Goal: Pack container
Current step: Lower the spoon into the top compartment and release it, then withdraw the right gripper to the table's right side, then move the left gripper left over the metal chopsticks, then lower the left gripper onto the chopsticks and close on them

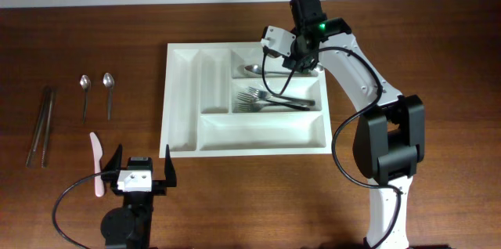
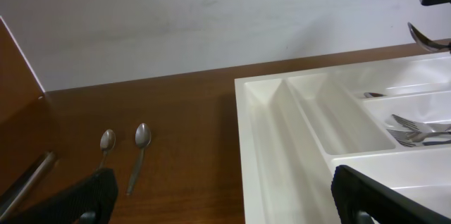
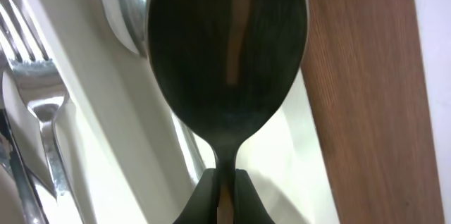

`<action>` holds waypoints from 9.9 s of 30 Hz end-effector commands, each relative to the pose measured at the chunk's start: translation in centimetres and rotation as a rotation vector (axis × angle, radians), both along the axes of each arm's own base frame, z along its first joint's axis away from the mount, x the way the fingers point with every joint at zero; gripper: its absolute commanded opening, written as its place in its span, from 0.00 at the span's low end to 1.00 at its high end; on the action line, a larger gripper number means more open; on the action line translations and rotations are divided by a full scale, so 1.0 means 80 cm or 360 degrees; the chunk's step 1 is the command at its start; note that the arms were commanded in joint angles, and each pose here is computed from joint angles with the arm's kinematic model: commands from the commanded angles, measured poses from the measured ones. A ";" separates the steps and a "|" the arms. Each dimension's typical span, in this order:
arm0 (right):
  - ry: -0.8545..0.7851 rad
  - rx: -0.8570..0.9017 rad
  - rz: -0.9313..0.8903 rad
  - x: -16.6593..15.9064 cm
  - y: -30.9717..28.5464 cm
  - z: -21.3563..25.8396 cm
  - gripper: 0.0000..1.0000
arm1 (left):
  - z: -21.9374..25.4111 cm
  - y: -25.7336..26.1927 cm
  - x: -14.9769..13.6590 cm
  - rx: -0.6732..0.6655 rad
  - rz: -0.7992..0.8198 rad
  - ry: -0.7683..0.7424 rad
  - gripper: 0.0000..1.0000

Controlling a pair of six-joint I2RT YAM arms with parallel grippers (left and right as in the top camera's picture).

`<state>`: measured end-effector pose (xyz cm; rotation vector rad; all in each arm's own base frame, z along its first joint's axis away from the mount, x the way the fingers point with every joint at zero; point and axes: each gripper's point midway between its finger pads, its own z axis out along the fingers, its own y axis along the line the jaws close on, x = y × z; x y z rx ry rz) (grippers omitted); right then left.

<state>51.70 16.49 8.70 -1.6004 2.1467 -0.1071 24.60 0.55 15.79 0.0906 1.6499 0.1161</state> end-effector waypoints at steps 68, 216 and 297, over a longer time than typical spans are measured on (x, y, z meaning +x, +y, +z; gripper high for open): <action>-0.0110 0.0438 -0.1823 -0.093 -0.290 0.297 0.99 | -0.002 0.002 0.000 0.0021 0.0009 0.0000 0.99; 0.0332 0.0553 -0.2663 -0.282 -0.410 -0.031 0.99 | -0.009 0.341 0.157 0.0002 0.0488 0.1957 0.99; 0.0332 0.0553 -0.2663 -0.282 -0.410 -0.031 0.99 | -0.192 0.382 0.152 -0.0207 0.0254 0.2184 0.99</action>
